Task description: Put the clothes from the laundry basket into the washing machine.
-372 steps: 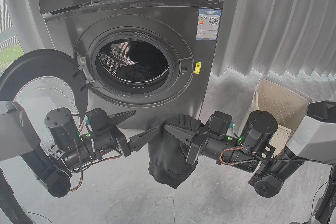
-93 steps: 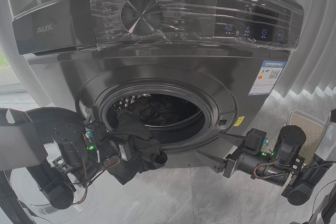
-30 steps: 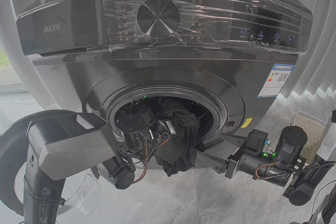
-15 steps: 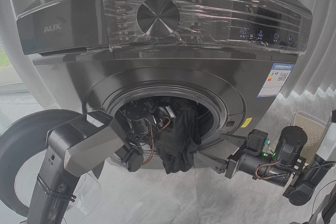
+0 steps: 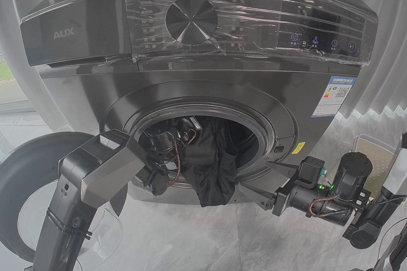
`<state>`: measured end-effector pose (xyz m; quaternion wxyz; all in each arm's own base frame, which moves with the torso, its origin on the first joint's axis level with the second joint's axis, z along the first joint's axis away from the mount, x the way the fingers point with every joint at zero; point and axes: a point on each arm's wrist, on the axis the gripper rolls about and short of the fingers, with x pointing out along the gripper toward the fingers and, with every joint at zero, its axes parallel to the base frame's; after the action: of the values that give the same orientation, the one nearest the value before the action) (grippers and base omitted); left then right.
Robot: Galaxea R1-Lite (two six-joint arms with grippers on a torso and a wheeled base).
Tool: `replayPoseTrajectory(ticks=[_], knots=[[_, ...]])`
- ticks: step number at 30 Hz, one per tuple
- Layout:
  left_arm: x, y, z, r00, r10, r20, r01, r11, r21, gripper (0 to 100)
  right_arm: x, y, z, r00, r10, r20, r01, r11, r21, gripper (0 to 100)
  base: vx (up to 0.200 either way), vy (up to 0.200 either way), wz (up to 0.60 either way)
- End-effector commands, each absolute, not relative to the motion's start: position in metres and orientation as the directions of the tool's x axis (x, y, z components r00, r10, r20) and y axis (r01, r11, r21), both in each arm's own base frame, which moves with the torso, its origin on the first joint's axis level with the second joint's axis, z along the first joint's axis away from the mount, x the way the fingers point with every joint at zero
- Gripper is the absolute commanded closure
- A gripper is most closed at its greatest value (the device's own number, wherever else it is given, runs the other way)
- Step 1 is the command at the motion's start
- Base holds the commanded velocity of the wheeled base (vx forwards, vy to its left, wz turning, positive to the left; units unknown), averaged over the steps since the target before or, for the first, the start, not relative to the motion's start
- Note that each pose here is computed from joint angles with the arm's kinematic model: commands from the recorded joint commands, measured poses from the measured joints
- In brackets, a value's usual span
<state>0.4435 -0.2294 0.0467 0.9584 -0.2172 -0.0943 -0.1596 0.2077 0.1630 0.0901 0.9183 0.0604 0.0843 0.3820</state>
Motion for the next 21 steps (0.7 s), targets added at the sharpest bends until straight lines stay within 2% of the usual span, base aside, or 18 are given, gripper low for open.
replayPoseTrajectory(ticks=[1,4,5,13,21], knots=[[0.444,-0.229,0.046,0.932,-0.263,0.250,0.345,0.855,-0.386,100,0.208,0.163,0.090,0.694,0.712,-0.109,-0.691,0.701,0.177,0,0.000,0.000,0.00],[0.443,-0.229,0.043,0.933,-0.266,0.241,0.344,0.856,-0.387,100,0.208,0.163,0.090,0.694,0.712,-0.109,-0.691,0.701,0.177,0,0.000,0.000,0.00],[0.443,-0.229,0.042,0.934,-0.266,0.238,0.343,0.856,-0.387,0,0.208,0.163,0.090,0.694,0.712,-0.109,-0.691,0.701,0.177,0,0.000,0.000,0.00],[0.438,-0.229,0.040,0.941,-0.263,0.214,0.328,0.865,-0.381,0,0.208,0.163,0.091,0.694,0.712,-0.106,-0.692,0.700,0.175,0,0.000,0.000,0.00],[0.392,-0.225,0.018,0.947,-0.321,-0.008,0.303,0.900,-0.314,0,0.208,0.163,0.089,0.693,0.712,-0.111,-0.692,0.701,0.175,0,0.000,0.000,0.00]])
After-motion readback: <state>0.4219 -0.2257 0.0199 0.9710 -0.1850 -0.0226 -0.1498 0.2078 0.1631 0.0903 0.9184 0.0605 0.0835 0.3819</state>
